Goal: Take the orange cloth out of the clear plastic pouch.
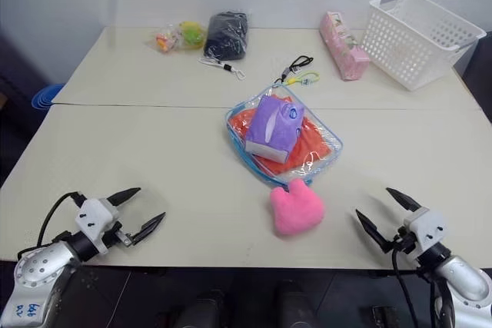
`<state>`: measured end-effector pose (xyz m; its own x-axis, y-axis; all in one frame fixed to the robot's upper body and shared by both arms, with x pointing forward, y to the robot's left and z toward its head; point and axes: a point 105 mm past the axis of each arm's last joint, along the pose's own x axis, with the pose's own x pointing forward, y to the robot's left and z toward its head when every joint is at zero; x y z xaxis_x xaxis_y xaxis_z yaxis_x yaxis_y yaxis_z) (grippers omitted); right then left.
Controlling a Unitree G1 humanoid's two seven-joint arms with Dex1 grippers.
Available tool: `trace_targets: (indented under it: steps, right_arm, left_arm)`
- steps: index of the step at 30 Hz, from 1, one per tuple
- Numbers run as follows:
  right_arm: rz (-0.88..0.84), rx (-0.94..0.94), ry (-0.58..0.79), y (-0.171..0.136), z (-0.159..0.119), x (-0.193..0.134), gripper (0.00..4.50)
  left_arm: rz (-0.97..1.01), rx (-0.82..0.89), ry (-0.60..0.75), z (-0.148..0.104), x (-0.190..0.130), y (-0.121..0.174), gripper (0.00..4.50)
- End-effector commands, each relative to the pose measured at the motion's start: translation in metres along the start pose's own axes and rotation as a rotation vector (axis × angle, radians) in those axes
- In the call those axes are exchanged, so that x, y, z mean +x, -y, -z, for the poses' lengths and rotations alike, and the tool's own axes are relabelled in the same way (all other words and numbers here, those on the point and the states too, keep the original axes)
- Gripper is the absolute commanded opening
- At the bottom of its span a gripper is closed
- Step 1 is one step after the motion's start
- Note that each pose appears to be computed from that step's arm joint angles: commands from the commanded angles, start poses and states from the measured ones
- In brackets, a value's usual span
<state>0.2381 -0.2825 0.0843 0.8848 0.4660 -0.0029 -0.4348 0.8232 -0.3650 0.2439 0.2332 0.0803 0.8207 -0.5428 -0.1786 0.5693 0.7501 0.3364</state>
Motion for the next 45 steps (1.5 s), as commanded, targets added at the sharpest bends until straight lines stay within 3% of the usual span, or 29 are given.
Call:
trace_targets:
  steps: [1, 16, 19, 22, 25, 28, 35, 38, 41, 45]
  right_arm:
    - [-0.011, -0.024, 0.021, 0.002, -0.004, -0.002, 4.5]
    - [-0.144, -0.055, 0.045, -0.01, -0.012, 0.001, 4.5]
    - [-0.141, -0.061, 0.075, -0.011, -0.021, 0.004, 4.5]
    - [-0.161, -0.064, 0.145, -0.017, -0.04, 0.009, 4.5]
    - [-0.135, -0.046, 0.264, -0.017, -0.071, 0.014, 4.5]
    - [-0.103, -0.038, 0.337, -0.016, -0.09, 0.015, 4.5]
    - [-0.137, -0.034, 0.322, -0.025, -0.09, 0.015, 4.5]
    - [-0.134, -0.04, 0.316, -0.029, -0.089, 0.012, 4.5]
    - [-0.115, -0.037, 0.311, -0.033, -0.088, 0.008, 4.5]
    - [-0.09, -0.032, 0.305, -0.04, -0.087, 0.004, 4.5]
  left_arm:
    - [-0.001, -0.028, 0.034, -0.006, -0.001, 0.0, 4.48]
    - [0.042, -0.04, 0.07, -0.022, 0.006, -0.012, 4.48]
    - [0.058, -0.048, 0.095, -0.032, 0.013, -0.016, 4.48]
    - [0.096, -0.16, 0.115, -0.049, 0.027, -0.021, 4.48]
    - [0.214, -0.367, 0.183, -0.085, 0.053, -0.019, 4.48]
    - [0.374, -0.431, 0.199, -0.115, 0.084, -0.008, 4.48]
    - [0.387, -0.464, 0.123, -0.145, 0.182, -0.008, 4.48]
    - [0.429, -0.458, 0.131, -0.16, 0.214, 0.008, 4.48]
    - [0.457, -0.452, 0.108, -0.164, 0.232, 0.022, 3.9]
    - [0.516, -0.438, 0.082, -0.164, 0.241, 0.041, 2.56]
